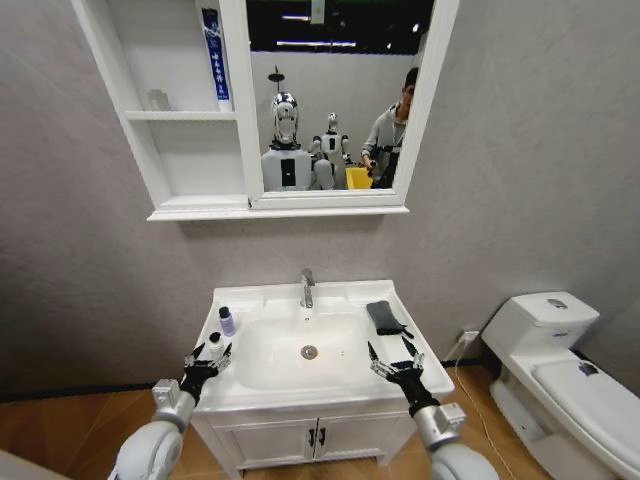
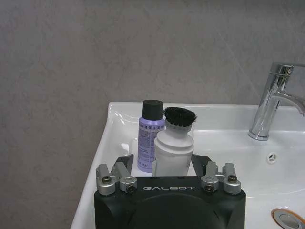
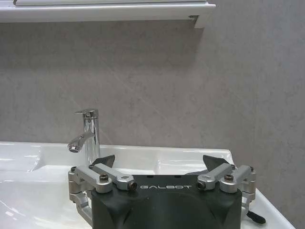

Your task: Move facial cleanser and shampoo from washbasin to cabinet, then wipe washbasin with towel.

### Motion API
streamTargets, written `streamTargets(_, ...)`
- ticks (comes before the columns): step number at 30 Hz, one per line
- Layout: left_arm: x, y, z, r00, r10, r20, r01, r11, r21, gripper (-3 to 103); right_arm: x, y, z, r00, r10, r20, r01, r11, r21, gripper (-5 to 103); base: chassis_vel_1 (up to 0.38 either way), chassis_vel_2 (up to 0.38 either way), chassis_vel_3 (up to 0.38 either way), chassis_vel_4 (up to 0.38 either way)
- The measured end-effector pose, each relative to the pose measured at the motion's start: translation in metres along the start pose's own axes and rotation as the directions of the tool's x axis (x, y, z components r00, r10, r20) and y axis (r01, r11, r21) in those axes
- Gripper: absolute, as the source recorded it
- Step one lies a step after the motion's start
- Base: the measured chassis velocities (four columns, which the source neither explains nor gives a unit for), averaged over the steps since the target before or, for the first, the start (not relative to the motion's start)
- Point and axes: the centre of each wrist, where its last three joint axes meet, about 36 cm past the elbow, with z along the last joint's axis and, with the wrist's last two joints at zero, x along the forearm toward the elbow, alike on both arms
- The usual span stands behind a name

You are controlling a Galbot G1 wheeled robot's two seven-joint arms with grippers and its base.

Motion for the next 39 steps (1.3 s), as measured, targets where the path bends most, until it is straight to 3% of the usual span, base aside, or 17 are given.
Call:
streamTargets(5,-0.002,-0.002,0.001,1.000,0.005,-0.001,-0.005,1.000,0.004,52,0.001,-0.001,0.000,1.000,0.004,-0.006,-0.004,1.000,-0.011,100,0.000,0.000,0.000,0.000)
streamTargets(6,-0.002,-0.002,0.001,1.000,0.005,-0.001,-0.005,1.000,0.004,52,0.001,-0.001,0.000,1.000,0.004,-0.006,-0.004,1.000,-0.011,100,0.000,0.000,0.000,0.000)
streamTargets(9,0.001,-0.001,-0.001,1.000,0.006,0.002,-0.006,1.000,0.001,36,0.001,0.000,0.000,1.000,0.005,-0.006,-0.005,1.000,-0.014,100,0.000,0.000,0.000,0.000)
streamTargets(20,0.017,0.007,-0.025,0.999,-0.008,0.049,0.010,0.999,-0.040,32,0.000,0.001,-0.004,1.000,0.000,0.002,0.000,1.000,-0.021,100,0.000,0.000,0.000,0.000)
streamTargets(28,0.043,0.008,-0.086,0.992,0.021,0.121,-0.009,0.995,-0.095,32,-0.003,0.003,-0.006,1.000,0.005,0.011,-0.005,1.000,-0.023,100,0.000,0.000,0.000,0.000)
streamTargets(30,0.051,0.003,-0.120,0.990,0.038,0.137,-0.022,0.993,-0.116,32,-0.004,0.003,-0.006,1.000,0.005,0.015,-0.005,1.000,-0.019,100,0.000,0.000,0.000,0.000)
streamTargets(31,0.051,0.003,-0.120,0.990,0.038,0.137,-0.022,0.993,-0.116,32,-0.004,0.003,-0.006,1.000,0.005,0.015,-0.005,1.000,-0.019,100,0.000,0.000,0.000,0.000)
streamTargets(34,0.059,-0.001,-0.168,0.989,0.050,0.138,-0.029,0.989,-0.147,32,-0.005,0.003,-0.007,1.000,0.005,0.020,-0.005,1.000,-0.015,100,0.000,0.000,0.000,0.000)
streamTargets(35,0.059,-0.001,-0.168,0.989,0.050,0.138,-0.029,0.989,-0.147,32,-0.005,0.003,-0.007,1.000,0.005,0.020,-0.005,1.000,-0.015,100,0.000,0.000,0.000,0.000)
streamTargets(38,0.066,-0.006,-0.224,0.992,0.059,0.113,-0.037,0.981,-0.188,32,-0.005,0.000,-0.008,1.000,0.002,0.025,-0.002,1.000,-0.011,100,0.000,0.000,0.000,0.000)
streamTargets(39,0.066,-0.006,-0.224,0.992,0.059,0.113,-0.037,0.981,-0.188,32,-0.005,0.000,-0.008,1.000,0.002,0.025,-0.002,1.000,-0.011,100,0.000,0.000,0.000,0.000)
